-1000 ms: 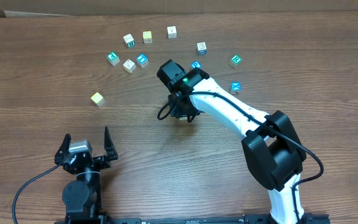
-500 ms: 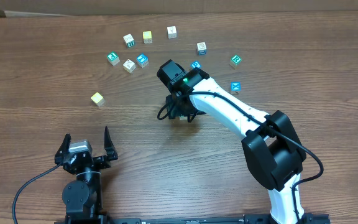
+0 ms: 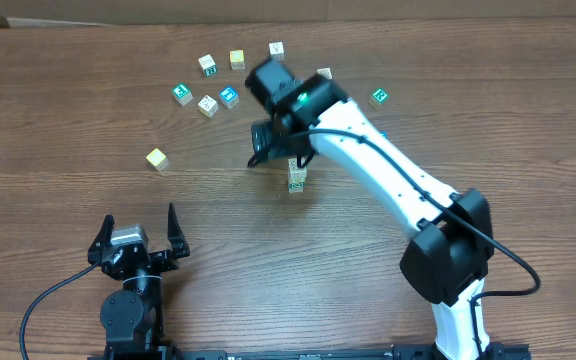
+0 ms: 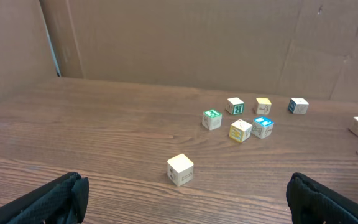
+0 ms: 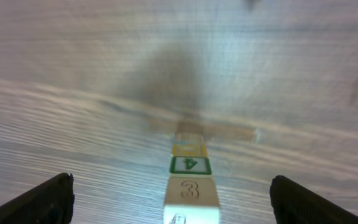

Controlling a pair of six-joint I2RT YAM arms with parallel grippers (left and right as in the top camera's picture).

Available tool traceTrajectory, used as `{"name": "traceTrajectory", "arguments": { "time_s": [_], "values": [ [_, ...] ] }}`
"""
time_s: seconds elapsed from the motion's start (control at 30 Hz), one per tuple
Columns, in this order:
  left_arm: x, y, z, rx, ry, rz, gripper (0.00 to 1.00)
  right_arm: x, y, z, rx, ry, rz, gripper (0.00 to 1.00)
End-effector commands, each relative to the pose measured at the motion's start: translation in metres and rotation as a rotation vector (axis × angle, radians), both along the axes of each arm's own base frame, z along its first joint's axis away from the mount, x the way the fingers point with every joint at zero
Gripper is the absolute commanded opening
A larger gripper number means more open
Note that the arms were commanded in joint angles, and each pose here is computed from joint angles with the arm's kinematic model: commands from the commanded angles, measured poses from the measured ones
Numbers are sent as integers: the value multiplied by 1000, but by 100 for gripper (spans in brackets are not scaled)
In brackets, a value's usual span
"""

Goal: Form a tower
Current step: 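Raise the right gripper off the stack and swing it right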

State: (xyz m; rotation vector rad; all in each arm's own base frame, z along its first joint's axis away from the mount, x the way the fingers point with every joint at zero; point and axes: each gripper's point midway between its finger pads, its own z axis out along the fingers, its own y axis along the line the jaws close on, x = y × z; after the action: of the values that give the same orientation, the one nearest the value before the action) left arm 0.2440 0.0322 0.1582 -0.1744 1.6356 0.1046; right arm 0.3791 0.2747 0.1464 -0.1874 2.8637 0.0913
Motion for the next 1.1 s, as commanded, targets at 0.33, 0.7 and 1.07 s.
{"name": "traceTrajectory", "arguments": {
  "time_s": [0.33,0.7,1.07],
  "values": [
    [0,-2,1,19,-5,-12,100,43,-130,56,31,12,-287,96],
    [0,-2,1,18,-5,-12,100,16,-242,26,-40,237,-521,4],
    [0,-2,1,19,-5,-12,100,-13,-226,-20,196,388,-473,4]
  ]
}}
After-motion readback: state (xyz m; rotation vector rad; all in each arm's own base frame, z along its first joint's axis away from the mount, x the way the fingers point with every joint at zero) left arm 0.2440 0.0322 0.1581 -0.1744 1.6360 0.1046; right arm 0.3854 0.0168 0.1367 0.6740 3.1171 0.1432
